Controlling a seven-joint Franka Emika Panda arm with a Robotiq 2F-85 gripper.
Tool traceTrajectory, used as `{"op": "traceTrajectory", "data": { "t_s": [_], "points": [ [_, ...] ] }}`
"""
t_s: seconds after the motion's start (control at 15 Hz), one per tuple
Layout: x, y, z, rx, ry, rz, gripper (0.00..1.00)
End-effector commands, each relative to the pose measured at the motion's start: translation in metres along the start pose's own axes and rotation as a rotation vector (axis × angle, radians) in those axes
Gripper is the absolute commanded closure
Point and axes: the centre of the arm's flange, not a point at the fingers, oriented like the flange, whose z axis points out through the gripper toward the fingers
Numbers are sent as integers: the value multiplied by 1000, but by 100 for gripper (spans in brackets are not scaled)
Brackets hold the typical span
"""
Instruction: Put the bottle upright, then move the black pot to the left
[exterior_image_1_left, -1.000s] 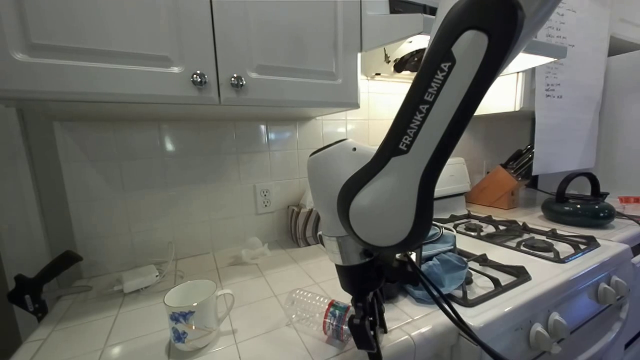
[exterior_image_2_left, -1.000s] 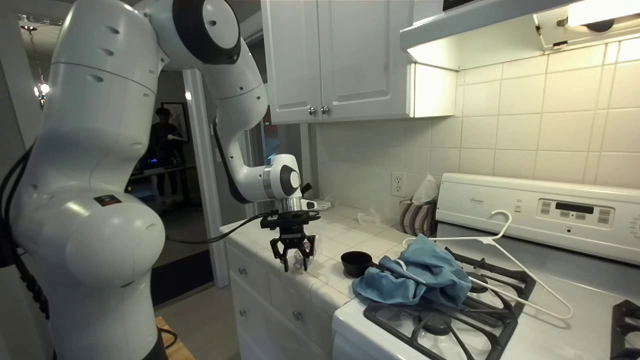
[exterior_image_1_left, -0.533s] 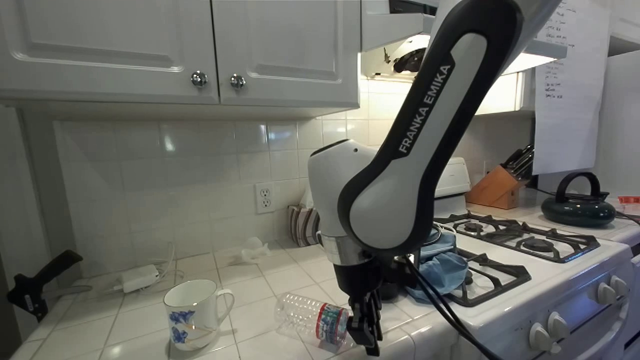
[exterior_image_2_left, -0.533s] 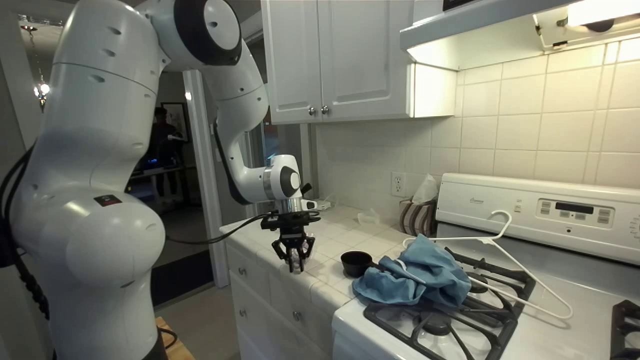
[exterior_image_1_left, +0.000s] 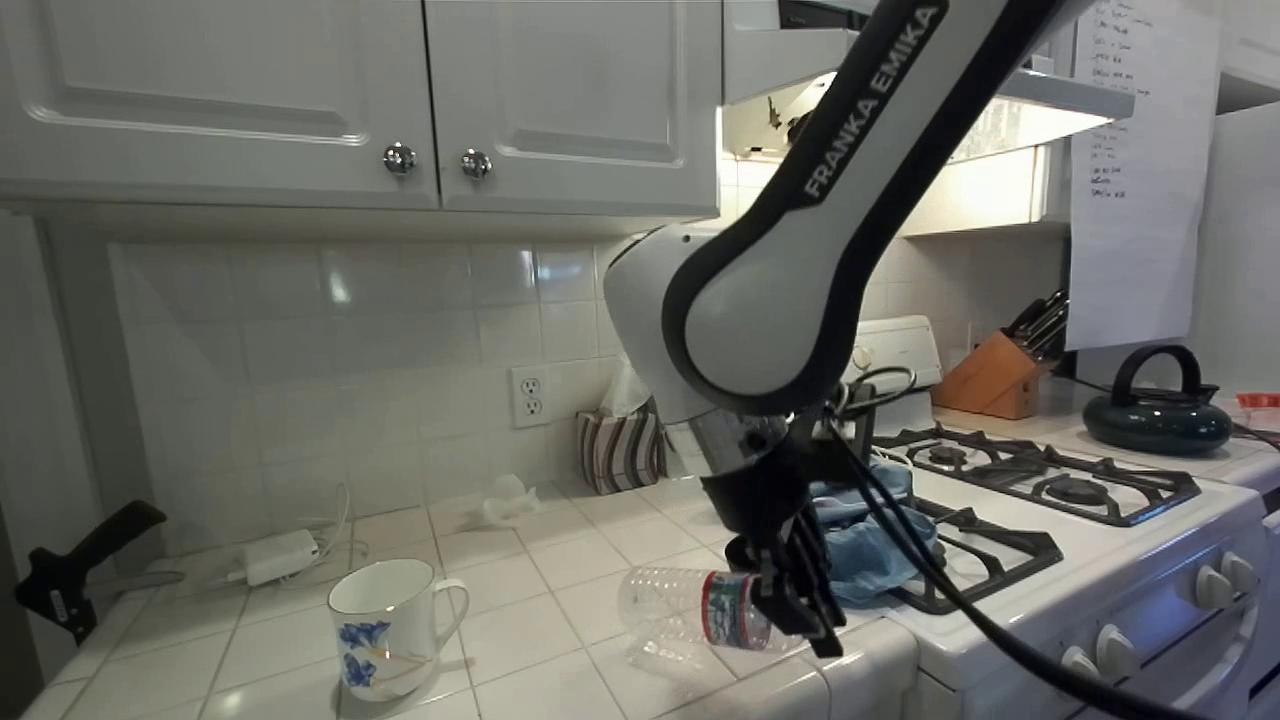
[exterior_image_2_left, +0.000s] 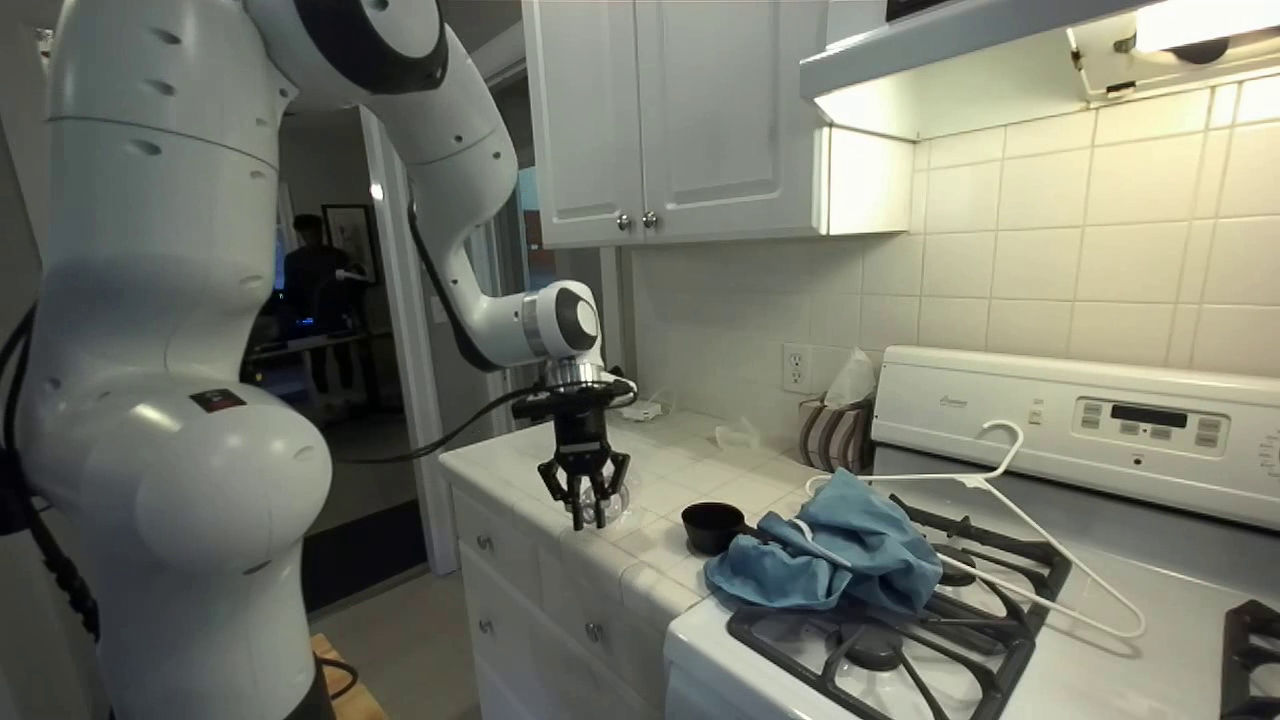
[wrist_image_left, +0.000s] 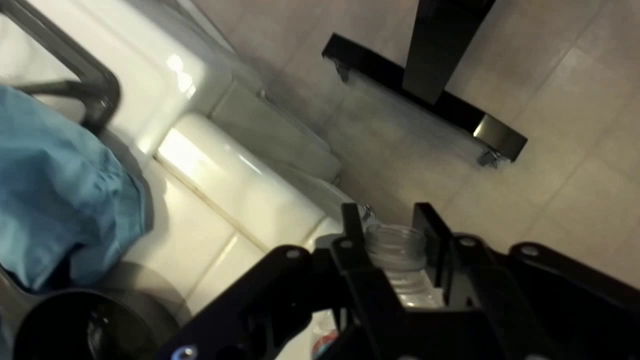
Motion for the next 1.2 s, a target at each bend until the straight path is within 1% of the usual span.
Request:
{"op": "traceTrajectory", "data": {
  "t_s": [0.0, 0.13, 0.27, 0.4, 0.53, 0.67, 0.73, 0.87, 0.93, 1.13],
  "points": [
    [-36, 5, -53, -72, -174, 6, 92],
    [-49, 8, -63, -72, -276, -34, 92],
    [-54, 14, -73, -65, -327, -61, 92],
    [-54, 22, -77, -59, -362, -127, 92],
    [-56, 30, -77, -56, -439, -187, 92],
    [-58, 40, -75, -44, -508, -222, 92],
    [-55, 46, -75, -15, -535, -233, 92],
    [-49, 60, -73, 87, -551, -232, 92],
    [-65, 44, -69, 16, -515, -210, 69],
    [-58, 59, -64, 54, -534, -218, 69]
  ]
}}
